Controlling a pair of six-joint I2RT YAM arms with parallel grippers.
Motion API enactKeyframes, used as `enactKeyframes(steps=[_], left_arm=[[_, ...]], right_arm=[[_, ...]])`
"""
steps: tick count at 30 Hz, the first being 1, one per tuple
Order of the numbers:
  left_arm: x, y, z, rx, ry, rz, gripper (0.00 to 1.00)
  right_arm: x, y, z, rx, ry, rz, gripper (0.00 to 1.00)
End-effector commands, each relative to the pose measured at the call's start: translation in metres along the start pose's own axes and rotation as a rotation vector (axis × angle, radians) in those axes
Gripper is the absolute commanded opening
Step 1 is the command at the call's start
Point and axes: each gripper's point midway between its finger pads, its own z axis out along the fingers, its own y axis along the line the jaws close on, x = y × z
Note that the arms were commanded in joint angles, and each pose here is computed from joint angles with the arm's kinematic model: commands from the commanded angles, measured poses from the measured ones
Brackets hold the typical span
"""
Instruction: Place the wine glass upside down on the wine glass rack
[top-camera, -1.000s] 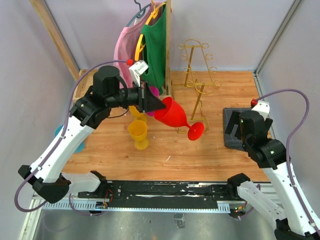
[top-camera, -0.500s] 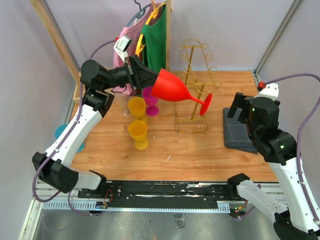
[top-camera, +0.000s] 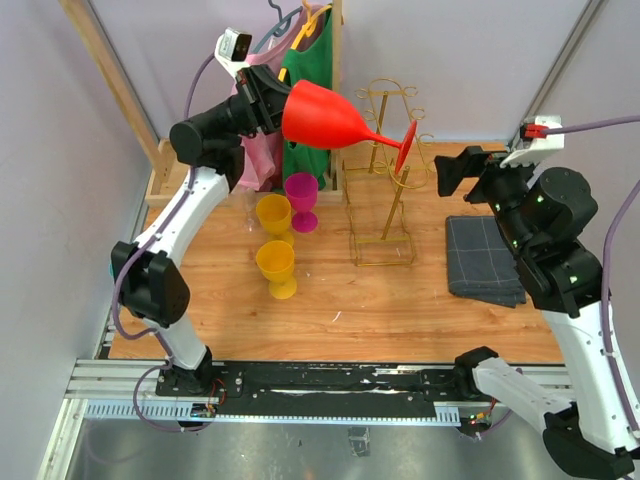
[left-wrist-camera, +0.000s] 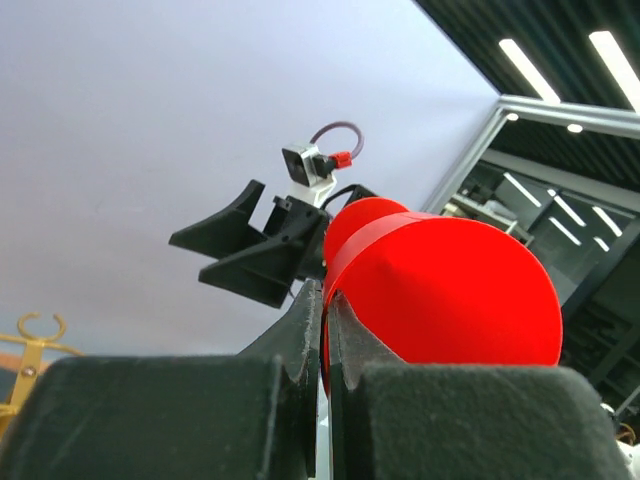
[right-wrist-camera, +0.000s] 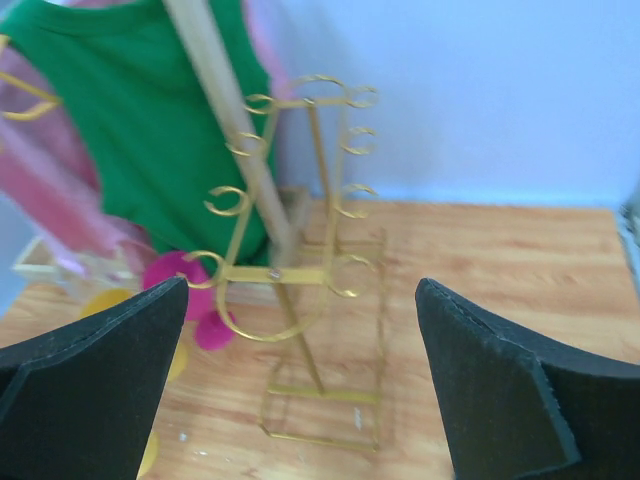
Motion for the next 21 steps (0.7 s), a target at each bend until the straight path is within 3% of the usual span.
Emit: enactKeyframes(steps=[1, 8, 17, 21], left_arm=[[-0.017, -0.028, -0.004, 0.170, -0.074, -0.013, 0.00], [-0.033, -0.033, -0.004, 0.240, -0.138, -0.010, 0.00], [-0.048, -0.033, -0.008, 0.281, -0.210, -0.032, 0.00], [-0.050, -0.037, -0.010, 0.302, -0.219, -0.026, 0.00]], right_arm=[[-0.049, 0.058, 0.003, -0.325, -0.156, 0.038, 0.98], [-0.087, 0.102, 0.014, -0.664, -0.189, 0.188, 0.99], [-0.124, 0.130, 0.008, -0.919, -0.251, 0.286, 1.00], [-0.140, 0.135, 0.002, -1.062, -0.255, 0.401, 0.99]])
